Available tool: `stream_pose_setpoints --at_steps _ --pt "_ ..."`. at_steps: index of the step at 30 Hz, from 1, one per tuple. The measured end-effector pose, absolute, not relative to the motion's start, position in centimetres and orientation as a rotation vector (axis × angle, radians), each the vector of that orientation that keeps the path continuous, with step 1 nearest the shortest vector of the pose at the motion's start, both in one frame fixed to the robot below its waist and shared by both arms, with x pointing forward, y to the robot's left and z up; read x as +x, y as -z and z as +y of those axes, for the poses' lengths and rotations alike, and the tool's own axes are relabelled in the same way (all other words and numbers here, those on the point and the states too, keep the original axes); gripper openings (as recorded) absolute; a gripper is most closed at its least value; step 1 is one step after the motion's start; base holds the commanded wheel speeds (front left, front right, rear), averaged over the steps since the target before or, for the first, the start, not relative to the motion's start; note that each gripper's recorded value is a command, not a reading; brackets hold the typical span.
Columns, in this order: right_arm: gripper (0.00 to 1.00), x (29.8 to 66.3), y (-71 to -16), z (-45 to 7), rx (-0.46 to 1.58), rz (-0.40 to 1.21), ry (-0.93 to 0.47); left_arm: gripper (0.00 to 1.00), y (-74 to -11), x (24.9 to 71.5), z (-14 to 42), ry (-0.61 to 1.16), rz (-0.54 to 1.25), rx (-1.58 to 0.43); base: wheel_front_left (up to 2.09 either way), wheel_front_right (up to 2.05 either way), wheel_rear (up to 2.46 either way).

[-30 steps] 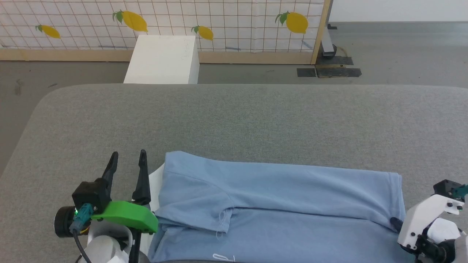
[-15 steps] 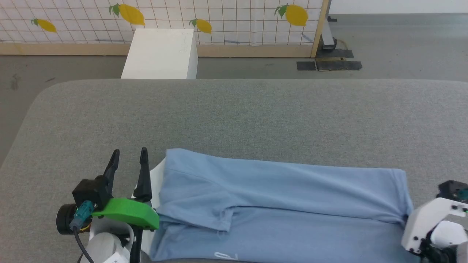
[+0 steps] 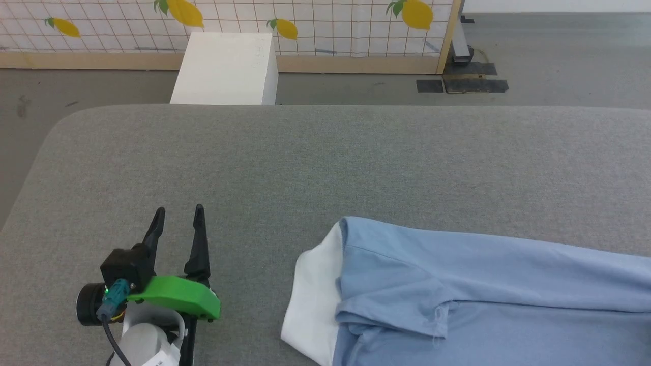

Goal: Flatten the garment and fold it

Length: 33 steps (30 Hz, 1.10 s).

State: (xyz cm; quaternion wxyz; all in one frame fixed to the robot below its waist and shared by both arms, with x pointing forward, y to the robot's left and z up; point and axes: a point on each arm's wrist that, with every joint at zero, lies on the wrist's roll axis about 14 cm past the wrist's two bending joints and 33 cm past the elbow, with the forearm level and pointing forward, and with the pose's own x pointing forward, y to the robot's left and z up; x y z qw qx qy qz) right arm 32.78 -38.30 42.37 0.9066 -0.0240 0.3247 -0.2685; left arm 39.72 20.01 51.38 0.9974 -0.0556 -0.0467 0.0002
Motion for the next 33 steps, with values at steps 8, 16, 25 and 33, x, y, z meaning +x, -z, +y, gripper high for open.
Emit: stream_pose_setpoints --at_steps 8,16,25,33 --pt "0.0 35.0 -43.9 -34.9 -0.063 0.637 0.436 1.0 -51.6 39.5 20.1 -0.001 -0.099 -0.113 0.0 0.0 0.0" --pt "0.0 36.0 -48.5 -24.5 -0.104 0.614 0.105 1.0 -51.9 39.0 20.3 -0.001 -0.106 -0.109 0.0 0.0 0.0" --pt "0.0 36.0 -52.0 -9.7 -0.245 0.542 -0.388 1.0 -51.4 38.7 20.7 -0.013 -0.092 -0.114 0.0 0.0 0.0" --pt "0.0 35.4 -49.0 1.0 -0.293 0.592 -0.727 1.0 -51.1 38.9 21.0 -0.022 -0.086 -0.118 0.0 0.0 0.0"
